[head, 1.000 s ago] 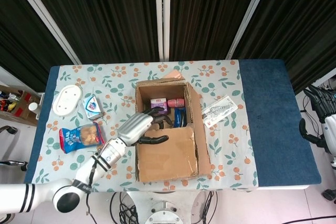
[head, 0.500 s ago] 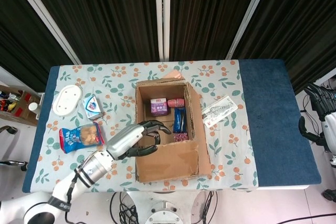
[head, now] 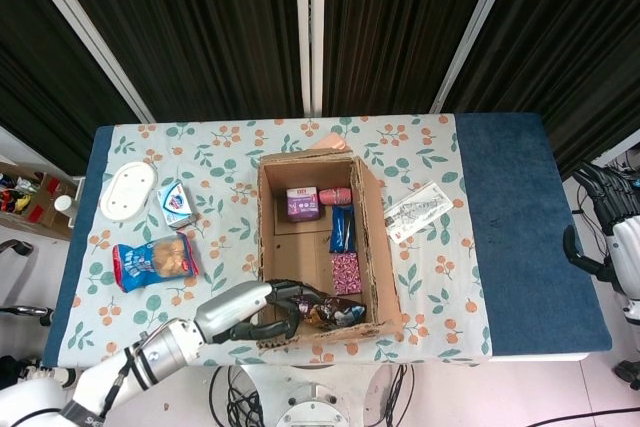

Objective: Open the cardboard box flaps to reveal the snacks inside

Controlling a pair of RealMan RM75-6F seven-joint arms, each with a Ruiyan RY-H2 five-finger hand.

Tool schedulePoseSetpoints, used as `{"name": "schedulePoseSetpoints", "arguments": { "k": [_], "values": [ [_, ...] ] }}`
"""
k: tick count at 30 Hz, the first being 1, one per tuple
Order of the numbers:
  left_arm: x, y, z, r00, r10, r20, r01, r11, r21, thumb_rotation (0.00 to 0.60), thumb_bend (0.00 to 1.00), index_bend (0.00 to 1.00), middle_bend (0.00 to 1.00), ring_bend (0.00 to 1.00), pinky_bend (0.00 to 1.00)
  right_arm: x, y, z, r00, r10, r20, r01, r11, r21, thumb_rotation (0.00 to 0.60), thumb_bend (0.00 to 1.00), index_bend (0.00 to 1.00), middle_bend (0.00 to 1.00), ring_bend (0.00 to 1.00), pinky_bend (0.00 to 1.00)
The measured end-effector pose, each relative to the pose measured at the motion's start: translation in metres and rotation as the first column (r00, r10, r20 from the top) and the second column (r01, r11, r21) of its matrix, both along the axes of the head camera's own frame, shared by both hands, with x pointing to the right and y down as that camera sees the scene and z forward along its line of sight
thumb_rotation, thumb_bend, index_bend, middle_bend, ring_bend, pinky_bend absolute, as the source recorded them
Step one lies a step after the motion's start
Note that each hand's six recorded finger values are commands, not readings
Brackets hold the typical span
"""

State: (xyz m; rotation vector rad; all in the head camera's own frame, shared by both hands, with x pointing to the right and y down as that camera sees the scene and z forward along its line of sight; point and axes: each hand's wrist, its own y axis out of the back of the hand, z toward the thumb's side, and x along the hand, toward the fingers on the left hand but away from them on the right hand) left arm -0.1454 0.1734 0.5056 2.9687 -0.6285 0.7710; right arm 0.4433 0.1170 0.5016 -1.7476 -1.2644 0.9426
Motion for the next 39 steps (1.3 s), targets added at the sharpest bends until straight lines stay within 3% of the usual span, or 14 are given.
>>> {"name": "schedulePoseSetpoints", "arguments": {
  "k": [7, 15, 19, 22, 24, 26, 28, 30, 32, 34, 35, 37, 39],
  "values": [
    [-0.013, 0.009, 0.0, 0.999, 0.02, 0.025, -0.018, 0.998, -0.066, 0.0, 0.03, 0.19, 0.59, 0.19, 0.17, -0.003, 0.001, 0.001, 1.0, -0.006, 0.0, 0.006, 1.0, 0.0, 0.6, 0.52, 0.0, 0.0, 0.0, 0.0],
    [-0.018, 0.004, -0.001, 1.0, 0.0, 0.028, 0.002, 0.998, -0.059, 0.0, 0.03, 0.19, 0.57, 0.19, 0.17, -0.004, 0.001, 0.002, 1.0, -0.008, -0.002, 0.008, 1.0, -0.003, 0.6, 0.52, 0.0, 0.0, 0.0, 0.0],
    [-0.024, -0.005, -0.001, 0.999, -0.016, 0.042, 0.016, 1.0, -0.001, 0.0, 0.03, 0.19, 0.43, 0.18, 0.17, -0.004, 0.002, 0.002, 1.0, -0.009, -0.019, 0.009, 1.0, -0.005, 0.6, 0.53, 0.0, 0.0, 0.0, 0.0],
    [-0.035, -0.019, 0.002, 0.996, -0.044, 0.081, 0.036, 0.995, 0.097, 0.01, 0.03, 0.19, 0.34, 0.17, 0.17, -0.003, 0.003, 0.003, 0.999, -0.01, -0.053, 0.009, 1.0, -0.005, 0.6, 0.52, 0.0, 0.0, 0.0, 0.0],
    [-0.044, -0.03, 0.004, 0.991, -0.073, 0.112, 0.053, 0.984, 0.173, 0.095, 0.03, 0.19, 0.27, 0.16, 0.18, -0.001, 0.004, 0.004, 0.997, -0.011, -0.081, 0.01, 1.0, -0.004, 0.6, 0.52, 0.0, 0.0, 0.0, 0.0],
    [-0.059, -0.043, 0.007, 0.98, -0.117, 0.158, 0.068, 0.957, 0.282, 0.158, 0.03, 0.19, 0.22, 0.15, 0.18, 0.001, 0.008, 0.005, 0.992, -0.01, -0.122, 0.009, 1.0, -0.008, 0.6, 0.51, 0.0, 0.0, 0.0, 0.0],
    [-0.075, -0.055, 0.01, 0.964, -0.165, 0.209, 0.072, 0.916, 0.394, 0.208, 0.03, 0.16, 0.18, 0.11, 0.18, 0.007, 0.015, 0.008, 0.985, -0.005, -0.171, 0.002, 1.0, -0.017, 0.6, 0.51, 0.0, 0.0, 0.0, 0.0],
    [-0.099, -0.07, 0.014, 0.93, -0.243, 0.275, 0.058, 0.838, 0.543, 0.318, 0.04, 0.13, 0.11, 0.07, 0.18, 0.014, 0.024, 0.013, 0.976, 0.001, -0.219, -0.009, 0.999, -0.036, 0.6, 0.5, 0.0, 0.0, 0.0, 0.0],
    [-0.131, -0.082, 0.018, 0.873, -0.341, 0.348, 0.009, 0.726, 0.688, 0.408, 0.04, 0.11, 0.06, 0.05, 0.18, 0.023, 0.038, 0.02, 0.96, 0.008, -0.279, -0.027, 0.998, -0.064, 0.6, 0.5, 0.0, 0.0, 0.0, 0.0],
    [-0.165, -0.086, 0.023, 0.806, -0.427, 0.41, -0.06, 0.631, 0.774, 0.415, 0.04, 0.1, 0.04, 0.05, 0.18, 0.033, 0.055, 0.029, 0.941, 0.017, -0.338, -0.051, 0.995, -0.091, 0.6, 0.5, 0.0, 0.0, 0.0, 0.0],
    [-0.189, -0.084, 0.028, 0.756, -0.474, 0.451, -0.112, 0.586, 0.803, 0.413, 0.04, 0.1, 0.04, 0.05, 0.18, 0.037, 0.063, 0.034, 0.933, 0.021, -0.36, -0.062, 0.993, -0.103, 0.6, 0.5, 0.0, 0.0, 0.0, 0.0],
    [-0.229, -0.07, 0.042, 0.671, -0.522, 0.527, -0.201, 0.557, 0.806, 0.418, 0.04, 0.1, 0.04, 0.05, 0.18, 0.044, 0.083, 0.045, 0.915, 0.037, -0.401, -0.095, 0.987, -0.126, 0.6, 0.49, 0.0, 0.0, 0.0, 0.0],
    [-0.26, -0.051, 0.056, 0.608, -0.534, 0.588, -0.253, 0.572, 0.78, 0.415, 0.04, 0.1, 0.05, 0.05, 0.18, 0.051, 0.1, 0.054, 0.9, 0.056, -0.433, -0.129, 0.982, -0.14, 0.6, 0.48, 0.0, 0.0, 0.0, 0.0]
  ]
}}
